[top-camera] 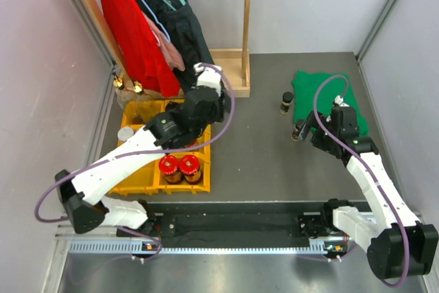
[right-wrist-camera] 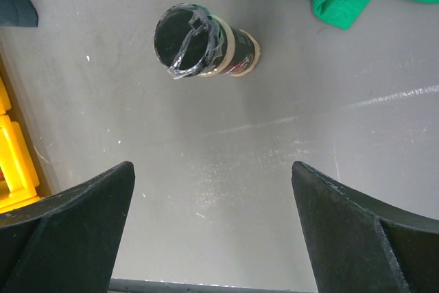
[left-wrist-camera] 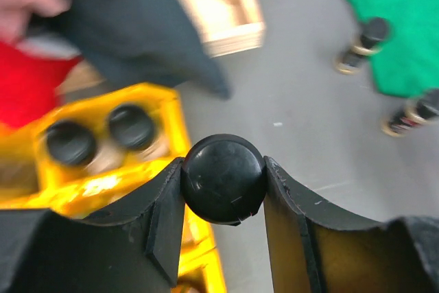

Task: Organize the condiment bottles
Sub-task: Place the bottle in the storage box.

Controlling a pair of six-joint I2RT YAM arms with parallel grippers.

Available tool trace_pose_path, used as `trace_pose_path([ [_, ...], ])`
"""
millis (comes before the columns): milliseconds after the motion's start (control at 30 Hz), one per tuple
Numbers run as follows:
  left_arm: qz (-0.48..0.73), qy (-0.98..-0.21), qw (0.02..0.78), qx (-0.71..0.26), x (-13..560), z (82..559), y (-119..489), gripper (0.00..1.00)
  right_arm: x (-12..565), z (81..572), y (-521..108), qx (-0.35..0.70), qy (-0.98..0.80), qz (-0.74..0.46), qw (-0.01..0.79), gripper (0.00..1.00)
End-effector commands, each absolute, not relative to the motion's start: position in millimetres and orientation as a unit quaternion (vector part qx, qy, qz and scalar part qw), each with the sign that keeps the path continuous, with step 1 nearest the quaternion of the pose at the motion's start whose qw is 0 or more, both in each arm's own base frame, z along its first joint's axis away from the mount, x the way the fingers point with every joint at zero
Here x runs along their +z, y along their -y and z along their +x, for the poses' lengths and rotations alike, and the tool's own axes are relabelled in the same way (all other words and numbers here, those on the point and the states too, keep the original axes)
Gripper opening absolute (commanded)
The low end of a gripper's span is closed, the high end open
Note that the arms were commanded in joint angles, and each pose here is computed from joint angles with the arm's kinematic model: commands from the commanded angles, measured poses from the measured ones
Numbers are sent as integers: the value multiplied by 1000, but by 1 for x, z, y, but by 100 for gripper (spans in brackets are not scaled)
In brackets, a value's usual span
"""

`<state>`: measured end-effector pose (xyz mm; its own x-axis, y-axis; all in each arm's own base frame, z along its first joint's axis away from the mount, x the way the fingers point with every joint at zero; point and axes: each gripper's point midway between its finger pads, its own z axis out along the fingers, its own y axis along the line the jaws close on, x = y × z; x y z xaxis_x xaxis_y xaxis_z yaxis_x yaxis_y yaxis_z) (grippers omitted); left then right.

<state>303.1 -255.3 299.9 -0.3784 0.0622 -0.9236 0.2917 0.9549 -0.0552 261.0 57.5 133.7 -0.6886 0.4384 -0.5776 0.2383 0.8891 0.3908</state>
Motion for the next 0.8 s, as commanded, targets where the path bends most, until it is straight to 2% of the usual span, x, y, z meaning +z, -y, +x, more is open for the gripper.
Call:
trace_pose_path([
  [0,3,-824,566,-33,312,286,185,0,144,270,-58,155,-897,181,371,96],
  [133,-44,-825,564,18,302,270,142,0,140,273,-59,156,-900,181,364,96],
  [233,-88,-819,566,21,297,255,117,0,145,273,-61,161,-898,178,369,96],
  [767,-252,-787,557,86,268,209,32,0,159,276,-58,158,-893,184,379,96],
])
